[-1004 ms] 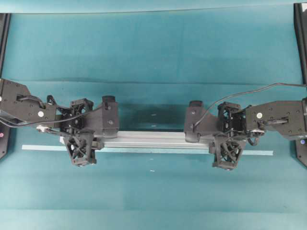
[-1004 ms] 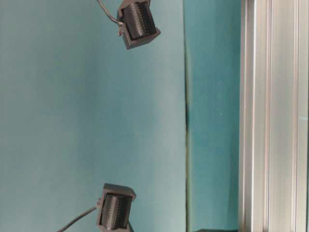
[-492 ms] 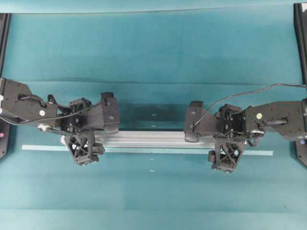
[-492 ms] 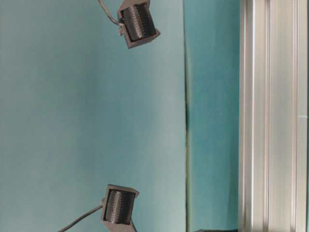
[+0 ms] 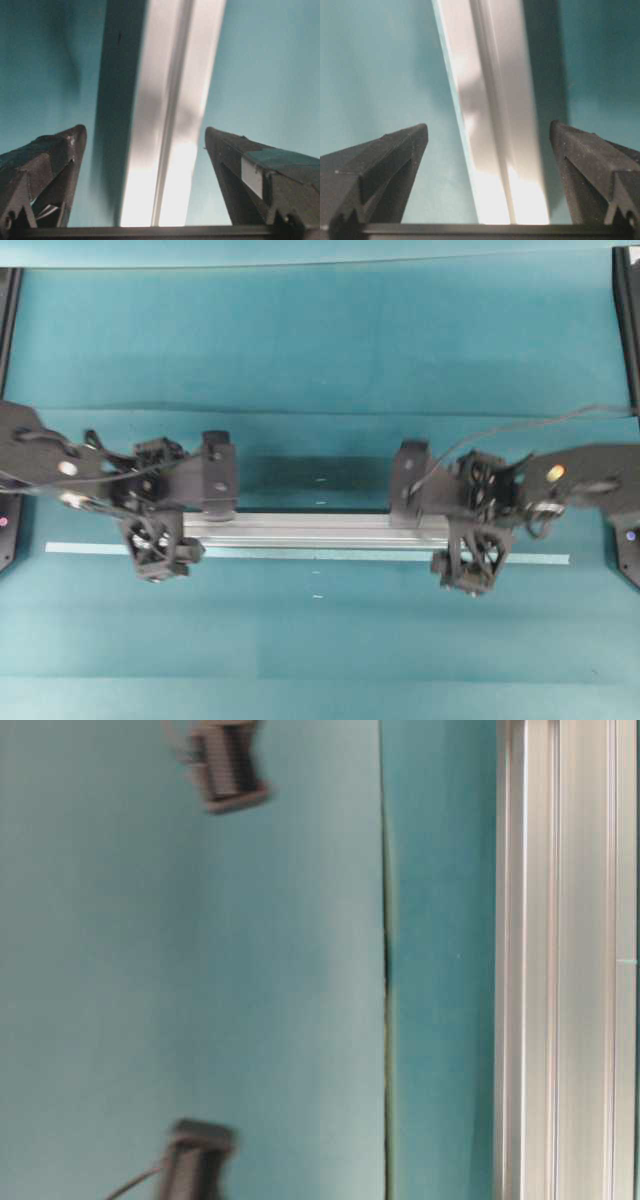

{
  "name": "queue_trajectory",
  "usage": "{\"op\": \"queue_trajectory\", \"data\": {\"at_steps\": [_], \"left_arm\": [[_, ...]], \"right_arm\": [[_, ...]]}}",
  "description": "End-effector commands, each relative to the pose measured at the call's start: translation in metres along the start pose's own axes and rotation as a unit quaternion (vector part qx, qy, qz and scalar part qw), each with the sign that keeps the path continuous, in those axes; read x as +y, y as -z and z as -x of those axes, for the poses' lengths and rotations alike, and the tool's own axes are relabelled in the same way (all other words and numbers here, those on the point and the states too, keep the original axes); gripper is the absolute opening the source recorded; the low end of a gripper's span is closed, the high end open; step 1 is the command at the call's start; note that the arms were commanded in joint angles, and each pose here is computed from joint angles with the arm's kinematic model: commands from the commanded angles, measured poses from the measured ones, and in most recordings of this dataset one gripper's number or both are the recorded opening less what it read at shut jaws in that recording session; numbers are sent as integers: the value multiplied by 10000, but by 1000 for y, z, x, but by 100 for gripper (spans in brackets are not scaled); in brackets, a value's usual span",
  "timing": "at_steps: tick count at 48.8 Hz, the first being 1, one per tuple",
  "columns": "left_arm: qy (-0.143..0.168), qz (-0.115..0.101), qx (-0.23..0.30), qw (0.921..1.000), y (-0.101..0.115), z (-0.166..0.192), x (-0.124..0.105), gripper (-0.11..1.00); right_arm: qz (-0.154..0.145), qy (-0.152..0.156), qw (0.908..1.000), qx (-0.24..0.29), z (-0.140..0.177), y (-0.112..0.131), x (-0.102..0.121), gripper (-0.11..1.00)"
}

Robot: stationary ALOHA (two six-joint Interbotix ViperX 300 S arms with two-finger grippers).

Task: Lift the metal rail with both hands and move it towards you.

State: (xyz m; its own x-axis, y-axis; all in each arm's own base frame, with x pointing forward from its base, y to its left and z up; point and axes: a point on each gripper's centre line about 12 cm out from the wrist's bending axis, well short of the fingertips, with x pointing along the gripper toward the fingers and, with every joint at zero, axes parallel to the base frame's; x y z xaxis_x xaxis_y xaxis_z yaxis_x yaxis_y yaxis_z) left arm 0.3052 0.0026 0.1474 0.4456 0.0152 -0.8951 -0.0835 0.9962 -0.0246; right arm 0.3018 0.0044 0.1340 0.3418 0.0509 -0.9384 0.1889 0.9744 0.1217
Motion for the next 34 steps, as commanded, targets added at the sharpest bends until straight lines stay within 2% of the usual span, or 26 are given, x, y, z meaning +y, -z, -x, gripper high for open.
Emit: {"op": "queue_trajectory", "data": {"at_steps": [1,9,21,30,34], "left_arm": [[37,-85,-420,9991,-13,25,-1,94],[64,-148,-1001,9948,-20,60,0,94],[100,-152,-1714,9850,-15,105,1,94],[142,-131,-2253,9741,-10,134,2,94],[172,-127,-2565,9663,-10,147,1,94]], "right_arm": [[-49,-27,9993,-358,18,-11,-3,99],[-2,-11,9955,-945,52,-19,-8,99],[72,38,9841,-1774,102,-21,-15,99],[182,3,9673,-2530,131,-15,-16,99],[189,-56,9559,-2932,143,-11,-16,99]]}}
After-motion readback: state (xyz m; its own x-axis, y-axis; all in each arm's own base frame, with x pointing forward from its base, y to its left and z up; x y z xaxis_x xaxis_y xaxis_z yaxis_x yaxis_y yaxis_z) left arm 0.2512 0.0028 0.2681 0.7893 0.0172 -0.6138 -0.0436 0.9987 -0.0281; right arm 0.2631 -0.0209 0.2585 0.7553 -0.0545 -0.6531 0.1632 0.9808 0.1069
